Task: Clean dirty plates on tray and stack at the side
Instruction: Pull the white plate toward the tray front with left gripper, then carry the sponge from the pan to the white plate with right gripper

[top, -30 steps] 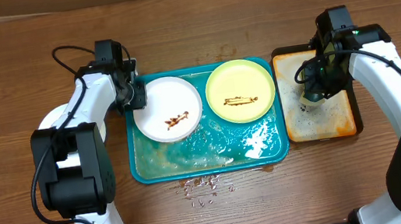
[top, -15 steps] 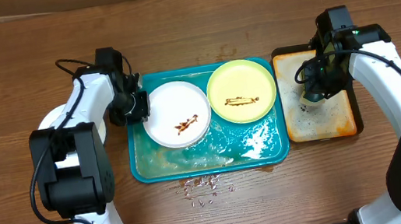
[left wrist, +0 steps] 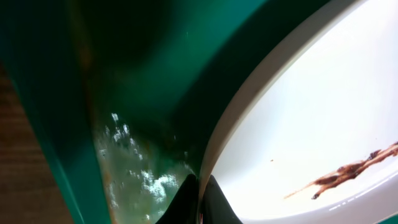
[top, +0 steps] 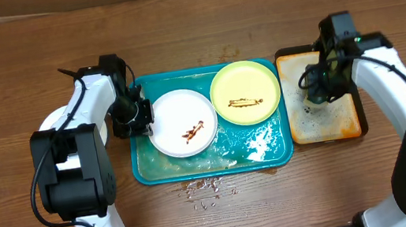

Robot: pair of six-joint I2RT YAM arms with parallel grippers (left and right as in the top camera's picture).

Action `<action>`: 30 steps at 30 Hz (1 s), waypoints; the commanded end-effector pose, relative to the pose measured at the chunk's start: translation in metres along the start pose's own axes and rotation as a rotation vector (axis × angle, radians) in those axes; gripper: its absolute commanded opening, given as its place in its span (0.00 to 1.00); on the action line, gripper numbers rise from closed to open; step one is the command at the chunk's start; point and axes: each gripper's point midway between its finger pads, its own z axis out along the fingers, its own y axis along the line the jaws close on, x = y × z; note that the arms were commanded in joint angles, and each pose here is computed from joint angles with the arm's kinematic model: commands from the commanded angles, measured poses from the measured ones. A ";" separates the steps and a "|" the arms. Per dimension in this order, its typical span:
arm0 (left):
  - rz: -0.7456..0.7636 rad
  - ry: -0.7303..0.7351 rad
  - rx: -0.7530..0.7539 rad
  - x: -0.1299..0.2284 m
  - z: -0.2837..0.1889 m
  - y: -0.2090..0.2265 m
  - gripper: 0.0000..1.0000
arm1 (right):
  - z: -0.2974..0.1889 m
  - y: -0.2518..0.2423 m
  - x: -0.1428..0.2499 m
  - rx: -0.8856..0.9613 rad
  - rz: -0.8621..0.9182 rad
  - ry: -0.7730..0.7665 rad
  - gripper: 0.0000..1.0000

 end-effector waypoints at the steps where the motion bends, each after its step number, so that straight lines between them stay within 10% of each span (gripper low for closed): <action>1: -0.067 0.033 0.020 0.005 0.003 -0.012 0.04 | 0.022 -0.008 0.020 0.014 0.005 0.026 0.07; 14: -0.064 0.063 0.002 0.015 0.006 -0.023 0.04 | 0.053 -0.001 0.020 -0.052 0.010 -0.058 0.10; 30: -0.063 0.085 -0.066 0.022 0.006 -0.014 0.04 | -0.031 0.033 0.001 -0.194 -0.021 0.006 0.04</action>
